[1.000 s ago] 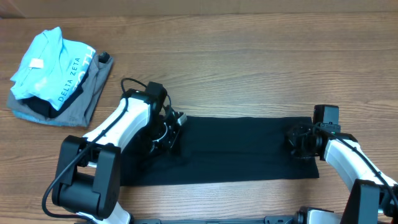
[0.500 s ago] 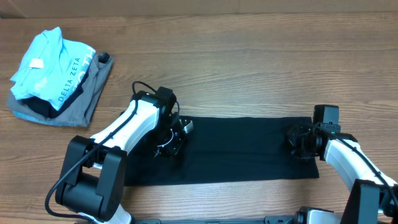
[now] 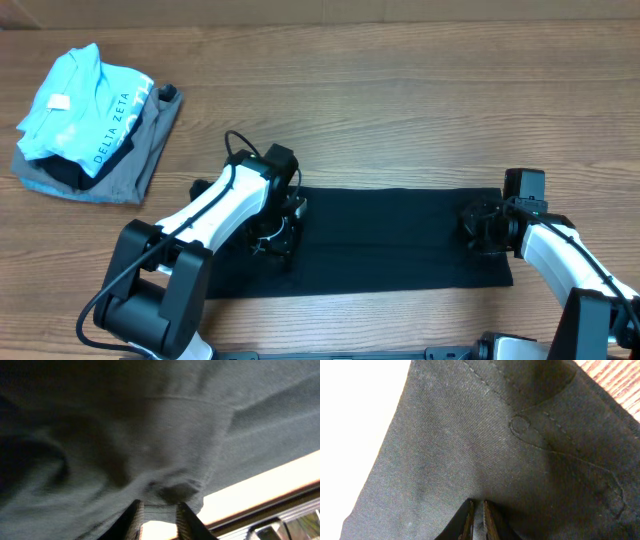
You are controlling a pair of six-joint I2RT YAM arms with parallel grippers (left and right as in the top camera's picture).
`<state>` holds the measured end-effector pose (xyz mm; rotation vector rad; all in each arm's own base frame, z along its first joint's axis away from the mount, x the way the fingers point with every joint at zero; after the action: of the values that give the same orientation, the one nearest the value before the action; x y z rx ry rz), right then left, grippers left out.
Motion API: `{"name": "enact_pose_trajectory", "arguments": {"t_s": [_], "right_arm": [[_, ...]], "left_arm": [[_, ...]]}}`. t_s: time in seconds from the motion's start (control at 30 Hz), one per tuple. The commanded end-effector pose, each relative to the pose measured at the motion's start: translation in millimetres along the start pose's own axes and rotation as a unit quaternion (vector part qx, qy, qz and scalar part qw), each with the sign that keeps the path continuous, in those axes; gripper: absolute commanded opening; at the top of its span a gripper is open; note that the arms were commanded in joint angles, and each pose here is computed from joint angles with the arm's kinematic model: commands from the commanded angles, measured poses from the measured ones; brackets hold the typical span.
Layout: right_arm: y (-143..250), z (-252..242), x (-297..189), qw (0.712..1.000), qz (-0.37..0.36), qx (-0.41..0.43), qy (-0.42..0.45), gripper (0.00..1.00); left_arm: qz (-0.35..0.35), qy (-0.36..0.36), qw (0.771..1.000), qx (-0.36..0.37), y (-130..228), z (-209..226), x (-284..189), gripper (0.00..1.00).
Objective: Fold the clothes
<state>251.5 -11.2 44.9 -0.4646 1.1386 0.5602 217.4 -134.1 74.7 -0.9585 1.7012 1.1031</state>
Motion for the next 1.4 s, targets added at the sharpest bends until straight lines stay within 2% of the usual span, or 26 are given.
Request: {"name": "enact_pose_trajectory", "arguments": {"t_s": [0.0, 0.2, 0.43, 0.63, 0.8, 1.07, 1.23, 1.27, 1.3, 1.37], "right_arm": [[14, -24, 11, 0.998, 0.019, 0.01, 0.051, 0.12], [14, -24, 11, 0.998, 0.019, 0.011, 0.051, 0.12], [14, -24, 11, 0.998, 0.019, 0.011, 0.051, 0.13], [14, -24, 11, 0.998, 0.019, 0.011, 0.051, 0.13], [14, -24, 11, 0.998, 0.019, 0.011, 0.051, 0.13], [14, -24, 11, 0.998, 0.019, 0.011, 0.051, 0.13], [14, -24, 11, 0.998, 0.019, 0.01, 0.051, 0.13], [14, -24, 11, 0.998, 0.019, 0.01, 0.051, 0.13], [14, -24, 11, 0.998, 0.019, 0.011, 0.051, 0.13], [14, -24, 11, 0.998, 0.019, 0.011, 0.051, 0.13]], "left_arm": [[-0.024, 0.015, 0.999, 0.02, -3, -11, -9, 0.34], [-0.029, 0.001, 0.997, 0.073, -3, -35, -2, 0.43], [-0.03, -0.086, 0.989, 0.115, 2, -40, 5, 0.44], [-0.038, -0.122, 0.983, 0.132, 3, -46, 8, 0.45], [-0.034, -0.123, 0.983, 0.132, 5, -44, 13, 0.36], [-0.028, -0.119, 0.983, 0.134, 8, -45, 17, 0.04], [-0.02, -0.095, 0.986, 0.137, 11, -52, 18, 0.04], [-0.017, -0.1, 0.986, 0.136, 12, -50, 18, 0.06], [-0.015, -0.104, 0.985, 0.135, 13, -49, 18, 0.23], [-0.016, -0.11, 0.985, 0.135, 13, -48, 18, 0.37]]}}
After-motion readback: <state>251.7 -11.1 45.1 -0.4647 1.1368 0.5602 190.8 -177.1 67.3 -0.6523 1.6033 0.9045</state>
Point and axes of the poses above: each gripper's point midway between its finger pads, its own x axis out along the fingers, its own z axis along the line the jaws close on, y = z × x, the point moved 5 cm from there along -x, back along the fingers, and after that the axes turned 1 degree about -x, right-handed, at the moved point
